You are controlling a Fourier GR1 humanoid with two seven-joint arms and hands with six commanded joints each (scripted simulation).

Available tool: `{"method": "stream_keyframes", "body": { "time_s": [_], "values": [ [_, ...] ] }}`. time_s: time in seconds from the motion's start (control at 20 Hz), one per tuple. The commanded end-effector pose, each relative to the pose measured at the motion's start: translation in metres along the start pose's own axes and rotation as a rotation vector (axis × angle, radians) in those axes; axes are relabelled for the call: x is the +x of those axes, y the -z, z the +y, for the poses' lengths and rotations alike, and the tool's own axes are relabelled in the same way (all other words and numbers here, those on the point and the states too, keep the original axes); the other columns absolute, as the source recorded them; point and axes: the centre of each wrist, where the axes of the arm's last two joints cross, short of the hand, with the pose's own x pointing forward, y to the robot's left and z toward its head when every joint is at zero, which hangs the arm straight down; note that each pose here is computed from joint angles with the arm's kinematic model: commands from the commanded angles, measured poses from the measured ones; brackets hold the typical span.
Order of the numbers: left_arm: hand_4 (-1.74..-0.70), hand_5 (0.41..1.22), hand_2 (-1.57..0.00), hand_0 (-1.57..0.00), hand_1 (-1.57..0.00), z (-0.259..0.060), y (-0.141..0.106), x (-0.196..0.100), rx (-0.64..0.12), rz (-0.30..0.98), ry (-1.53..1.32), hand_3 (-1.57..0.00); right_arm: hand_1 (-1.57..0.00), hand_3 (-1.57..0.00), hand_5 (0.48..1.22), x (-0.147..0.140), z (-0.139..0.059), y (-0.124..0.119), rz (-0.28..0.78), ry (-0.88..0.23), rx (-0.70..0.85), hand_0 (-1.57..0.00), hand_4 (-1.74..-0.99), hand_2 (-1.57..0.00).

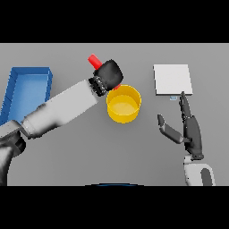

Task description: Pick up the red beaker and tilt it to pour out 1 green nut into yellow bowl. Pick up the yellow bowl and place it on the metallic measuring scale.

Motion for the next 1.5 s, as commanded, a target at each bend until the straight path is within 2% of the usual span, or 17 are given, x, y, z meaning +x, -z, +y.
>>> {"method": "stream_keyframes", "body": {
  "time_s": [0.0,0.15,0.35,0.5,0.75,0.85,0.95,1.0,1.05,1.15,1.25,1.35,1.45],
  "values": [
    [-1.74,1.221,-1.57,-1.57,-1.57,-0.001,0.001,0.004,-0.006,-0.004,0.036,-1.55,0.00,0.00,0.618,0.001,0.004,-0.003,0.004,0.005,0.008,0.00,-1.286,0.00],
    [-1.74,1.221,-1.57,-1.57,-1.57,0.008,0.004,0.000,0.004,-0.023,0.126,-1.56,0.00,0.00,0.593,-0.001,0.008,-0.003,0.016,-0.014,0.002,0.00,-1.276,0.00],
    [-1.74,1.221,-1.57,-1.57,-1.57,0.024,0.010,-0.002,-0.043,-0.022,0.252,-1.57,0.00,0.00,0.582,0.000,0.008,-0.001,0.006,-0.045,-0.007,0.00,-1.236,0.00],
    [-1.73,1.221,-1.57,-1.57,-1.57,0.021,0.014,0.002,-0.059,-0.054,0.347,-1.57,0.00,0.00,0.589,0.000,0.006,0.000,0.002,-0.036,-0.006,0.00,-1.214,0.00],
    [-1.73,1.221,-1.57,-1.57,-1.57,0.029,0.015,0.005,-0.046,-0.088,0.460,-1.57,0.00,0.00,0.594,-0.002,0.005,-0.003,-0.006,-0.058,0.000,0.00,-1.210,0.00],
    [-1.73,1.221,-1.57,-1.57,-1.57,0.039,0.013,-0.011,-0.056,-0.064,0.472,-1.57,0.00,0.00,0.592,-0.002,0.010,-0.005,-0.005,-0.064,0.002,0.00,-1.206,0.00],
    [-1.73,1.221,-1.57,-1.57,-1.57,0.060,0.008,-0.034,-0.019,-0.034,0.458,-1.57,0.00,0.00,0.592,-0.001,0.010,-0.003,-0.014,-0.058,-0.008,0.00,-1.209,0.00],
    [-1.73,1.221,-1.57,-1.57,-1.57,0.068,0.006,-0.048,0.002,-0.003,0.449,-1.49,0.00,0.00,0.592,0.001,0.010,0.000,-0.024,-0.064,-0.010,0.00,-1.203,0.00],
    [-1.68,1.221,-1.40,-1.57,-1.57,0.078,0.002,-0.060,0.015,0.032,0.435,-1.51,0.00,0.00,0.592,-0.001,0.008,-0.002,-0.017,-0.064,-0.008,0.00,-1.201,0.00],
    [-1.70,1.221,-1.46,-1.57,-1.57,0.093,-0.008,-0.092,0.048,0.093,0.384,-1.04,0.00,0.00,0.596,-0.002,0.009,0.001,-0.016,-0.047,-0.002,0.00,-1.186,0.00],
    [-1.70,1.221,-1.50,-1.57,-1.57,0.110,-0.019,-0.122,0.078,0.173,0.313,-1.23,0.00,0.00,0.593,-0.002,0.009,0.000,-0.018,-0.029,0.004,0.00,-1.181,0.00],
    [-1.71,1.221,-1.53,-1.57,-1.57,0.120,-0.030,-0.150,0.098,0.277,0.193,-1.35,0.00,0.00,0.595,-0.002,0.010,0.001,-0.023,0.006,0.016,0.00,-1.183,0.00],
    [-1.72,1.221,-1.54,-1.57,-1.57,0.106,-0.041,-0.182,0.106,0.374,-0.023,-1.38,0.00,0.00,0.596,-0.002,0.010,0.001,-0.024,0.007,0.014,0.00,-1.200,0.00]
  ]
}}
